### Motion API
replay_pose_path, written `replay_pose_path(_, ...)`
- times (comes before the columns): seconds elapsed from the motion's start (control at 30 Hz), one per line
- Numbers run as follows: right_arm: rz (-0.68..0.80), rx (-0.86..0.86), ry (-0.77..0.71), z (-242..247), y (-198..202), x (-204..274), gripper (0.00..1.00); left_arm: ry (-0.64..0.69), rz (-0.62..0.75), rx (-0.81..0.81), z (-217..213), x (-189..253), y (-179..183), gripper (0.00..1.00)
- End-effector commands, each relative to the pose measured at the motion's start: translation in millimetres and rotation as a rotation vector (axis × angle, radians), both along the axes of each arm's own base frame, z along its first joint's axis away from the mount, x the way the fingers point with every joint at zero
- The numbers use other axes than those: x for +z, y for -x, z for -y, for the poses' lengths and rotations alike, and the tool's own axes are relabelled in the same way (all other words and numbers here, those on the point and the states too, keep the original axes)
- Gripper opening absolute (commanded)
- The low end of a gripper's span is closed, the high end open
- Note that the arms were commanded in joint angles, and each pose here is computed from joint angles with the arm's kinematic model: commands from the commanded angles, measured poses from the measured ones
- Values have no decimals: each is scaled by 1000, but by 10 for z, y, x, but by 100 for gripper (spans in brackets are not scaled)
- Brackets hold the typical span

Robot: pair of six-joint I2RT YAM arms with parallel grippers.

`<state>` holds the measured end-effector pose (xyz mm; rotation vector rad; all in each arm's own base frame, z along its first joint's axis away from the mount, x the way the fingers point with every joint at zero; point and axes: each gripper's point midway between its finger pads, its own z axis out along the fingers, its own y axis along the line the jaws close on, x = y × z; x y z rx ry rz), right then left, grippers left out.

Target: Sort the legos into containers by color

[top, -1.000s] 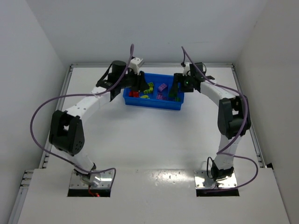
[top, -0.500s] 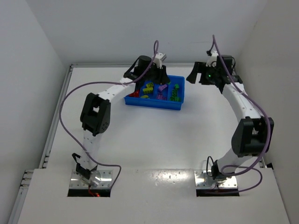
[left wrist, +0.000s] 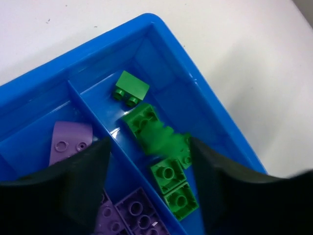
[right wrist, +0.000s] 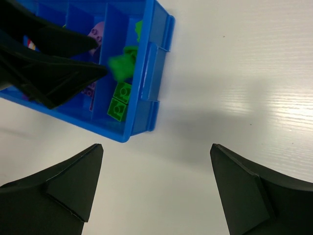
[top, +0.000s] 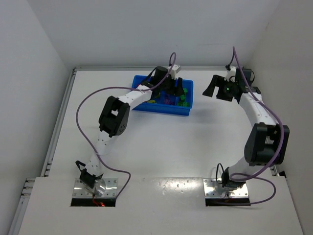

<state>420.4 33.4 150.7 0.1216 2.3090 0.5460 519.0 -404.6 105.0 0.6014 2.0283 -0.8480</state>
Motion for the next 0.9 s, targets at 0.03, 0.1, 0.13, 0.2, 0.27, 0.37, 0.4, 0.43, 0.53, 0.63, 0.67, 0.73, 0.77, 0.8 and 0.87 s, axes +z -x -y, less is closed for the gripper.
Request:
replay_pose_path(0.03, 91, 41, -48, -98, -9, 274, 91, 60, 107, 13, 145, 445, -151, 79)
replay_pose_path(0.1, 94, 41, -47, -97, -11, 255, 91, 66, 116, 13, 153, 494, -163, 95)
replay_pose_path(0.13, 94, 50, -48, -136, -5, 233, 91, 86, 147, 13, 162, 663, -179, 100)
replay_pose_path(0.2, 116, 80, -23, -167, -20, 263, 91, 96, 184, 19, 133, 959, -166, 100)
replay_pose_path(0.27, 152, 111, -1, -211, -66, 363, 93, 110, 206, 19, 108, 1194, -128, 100)
replay_pose_path(0.37, 199, 157, 51, -322, -186, 495, 96, 123, 235, 56, -188, 1617, -107, 100)
replay_pose_path(0.4, 228, 186, 66, -392, -269, 581, 98, 110, 219, 78, -352, 1571, -119, 100)
replay_pose_path(0.43, 225, 197, 65, -440, -291, 593, 100, 115, 215, 95, -456, 1632, -107, 100)
replay_pose_path(0.53, 230, 257, 41, -655, -425, 631, 100, 99, 189, 142, -899, 1746, -28, 100)
replay_pose_path(0.63, 209, 309, 20, -908, -471, 605, 100, 7, 214, 203, -1357, 1749, 39, 100)
replay_pose_path(0.67, 182, 316, 10, -973, -506, 496, 100, -27, 198, 228, -1488, 1693, 65, 100)
replay_pose_path(0.73, 160, 351, -10, -1153, -520, 479, 100, -64, 181, 318, -1857, 1663, 59, 100)
replay_pose_path(0.77, 148, 360, -11, -1200, -532, 441, 100, -72, 167, 337, -1977, 1630, 71, 100)
replay_pose_path(0.8, 127, 369, -13, -1251, -570, 384, 100, -67, 156, 362, -2088, 1628, 78, 100)
replay_pose_path(0.87, 84, 368, -15, -1303, -590, 300, 100, -73, 141, 408, -2387, 1599, 109, 100)
